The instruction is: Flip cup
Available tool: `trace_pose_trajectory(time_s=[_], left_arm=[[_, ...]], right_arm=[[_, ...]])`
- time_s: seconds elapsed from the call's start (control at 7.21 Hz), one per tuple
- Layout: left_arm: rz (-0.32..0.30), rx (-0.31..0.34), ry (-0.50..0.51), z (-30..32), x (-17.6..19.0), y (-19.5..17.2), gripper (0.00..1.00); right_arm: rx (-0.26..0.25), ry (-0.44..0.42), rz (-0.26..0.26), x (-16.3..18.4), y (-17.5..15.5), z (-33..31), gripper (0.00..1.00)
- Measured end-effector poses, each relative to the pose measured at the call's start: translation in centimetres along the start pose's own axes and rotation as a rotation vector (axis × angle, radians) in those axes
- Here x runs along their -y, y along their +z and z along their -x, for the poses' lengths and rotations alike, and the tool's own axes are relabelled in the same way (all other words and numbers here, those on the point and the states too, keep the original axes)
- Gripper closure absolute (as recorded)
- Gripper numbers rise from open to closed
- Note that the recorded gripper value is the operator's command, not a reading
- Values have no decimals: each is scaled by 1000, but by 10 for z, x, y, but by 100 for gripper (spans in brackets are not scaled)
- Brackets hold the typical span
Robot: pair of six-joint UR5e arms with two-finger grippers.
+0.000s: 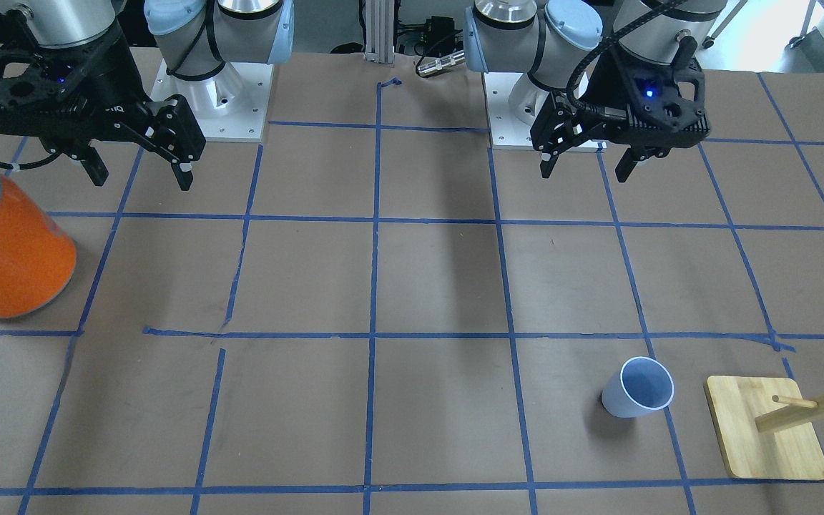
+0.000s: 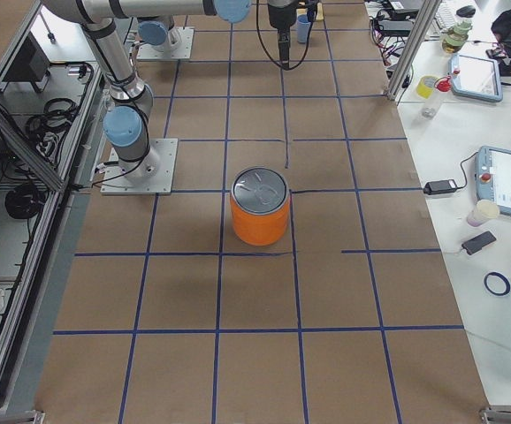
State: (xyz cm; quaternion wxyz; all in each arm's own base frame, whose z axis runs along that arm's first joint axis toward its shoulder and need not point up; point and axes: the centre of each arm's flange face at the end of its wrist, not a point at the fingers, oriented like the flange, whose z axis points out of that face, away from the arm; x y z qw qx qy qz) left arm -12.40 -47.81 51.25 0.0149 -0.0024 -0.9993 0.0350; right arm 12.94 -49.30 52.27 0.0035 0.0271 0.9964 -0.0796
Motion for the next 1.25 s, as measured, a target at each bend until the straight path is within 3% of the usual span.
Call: trace_pose_trajectory(time_s=[1.25], left_arm=[[11, -3, 4, -3, 3, 7, 0]], right_arm=[[-1, -2, -1, 0, 0, 0, 0]])
